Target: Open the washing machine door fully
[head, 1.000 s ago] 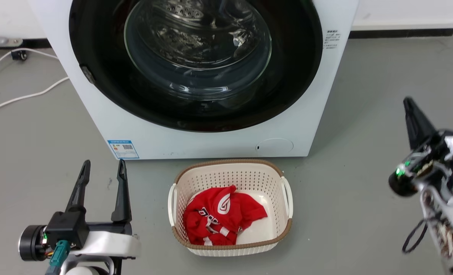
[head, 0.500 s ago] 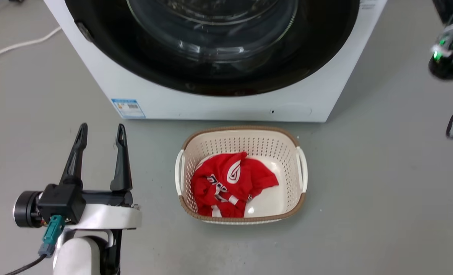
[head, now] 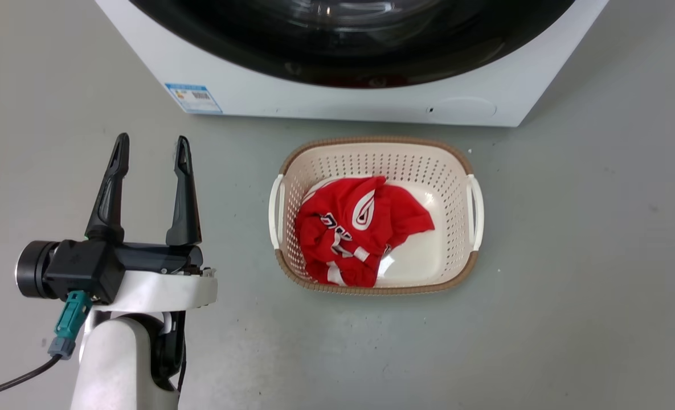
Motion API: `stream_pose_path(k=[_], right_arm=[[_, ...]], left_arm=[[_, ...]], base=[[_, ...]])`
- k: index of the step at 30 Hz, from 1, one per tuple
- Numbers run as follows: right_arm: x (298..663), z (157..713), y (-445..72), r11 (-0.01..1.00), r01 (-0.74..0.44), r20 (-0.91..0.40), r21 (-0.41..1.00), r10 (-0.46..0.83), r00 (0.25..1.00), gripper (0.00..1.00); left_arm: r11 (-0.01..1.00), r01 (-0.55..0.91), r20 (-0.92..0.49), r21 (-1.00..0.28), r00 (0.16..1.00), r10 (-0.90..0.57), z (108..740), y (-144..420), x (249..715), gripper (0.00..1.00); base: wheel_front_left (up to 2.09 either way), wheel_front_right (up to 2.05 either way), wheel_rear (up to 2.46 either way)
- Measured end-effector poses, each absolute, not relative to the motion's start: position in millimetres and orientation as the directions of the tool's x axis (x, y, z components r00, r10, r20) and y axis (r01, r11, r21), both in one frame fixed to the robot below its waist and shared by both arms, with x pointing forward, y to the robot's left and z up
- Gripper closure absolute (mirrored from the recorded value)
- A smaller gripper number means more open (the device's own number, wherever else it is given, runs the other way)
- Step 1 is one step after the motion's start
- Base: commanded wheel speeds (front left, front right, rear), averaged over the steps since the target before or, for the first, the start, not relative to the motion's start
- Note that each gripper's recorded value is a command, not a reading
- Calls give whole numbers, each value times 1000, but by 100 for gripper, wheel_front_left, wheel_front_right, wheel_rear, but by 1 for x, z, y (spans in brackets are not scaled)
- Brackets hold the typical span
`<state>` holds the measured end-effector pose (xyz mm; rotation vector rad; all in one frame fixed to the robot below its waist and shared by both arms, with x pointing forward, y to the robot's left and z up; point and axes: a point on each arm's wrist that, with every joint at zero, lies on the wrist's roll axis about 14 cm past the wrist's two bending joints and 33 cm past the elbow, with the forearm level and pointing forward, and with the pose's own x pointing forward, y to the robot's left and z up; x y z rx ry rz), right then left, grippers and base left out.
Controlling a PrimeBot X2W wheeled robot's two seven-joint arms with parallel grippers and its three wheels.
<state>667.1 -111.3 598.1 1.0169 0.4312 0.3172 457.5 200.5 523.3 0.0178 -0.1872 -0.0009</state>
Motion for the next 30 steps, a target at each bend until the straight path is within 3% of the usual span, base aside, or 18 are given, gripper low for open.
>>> stream_pose_path(k=[9,19,23,30], right_arm=[[684,565,-116,518,-14,-239,855,417,877,100],[671,554,-100,534,-15,-314,846,519,795,100],[658,557,-92,532,-23,-345,847,580,738,100],[616,564,-64,494,-60,-376,868,730,570,100]], left_arm=[[1000,-13,150,15,989,10,507,204,466,0],[1000,-1,151,8,989,0,506,200,469,0],[1000,7,161,4,987,-7,510,197,468,0],[1000,16,171,3,985,-16,519,193,459,0]], base=[[0,0,0],[0,0,0],[0,0,0],[0,0,0]])
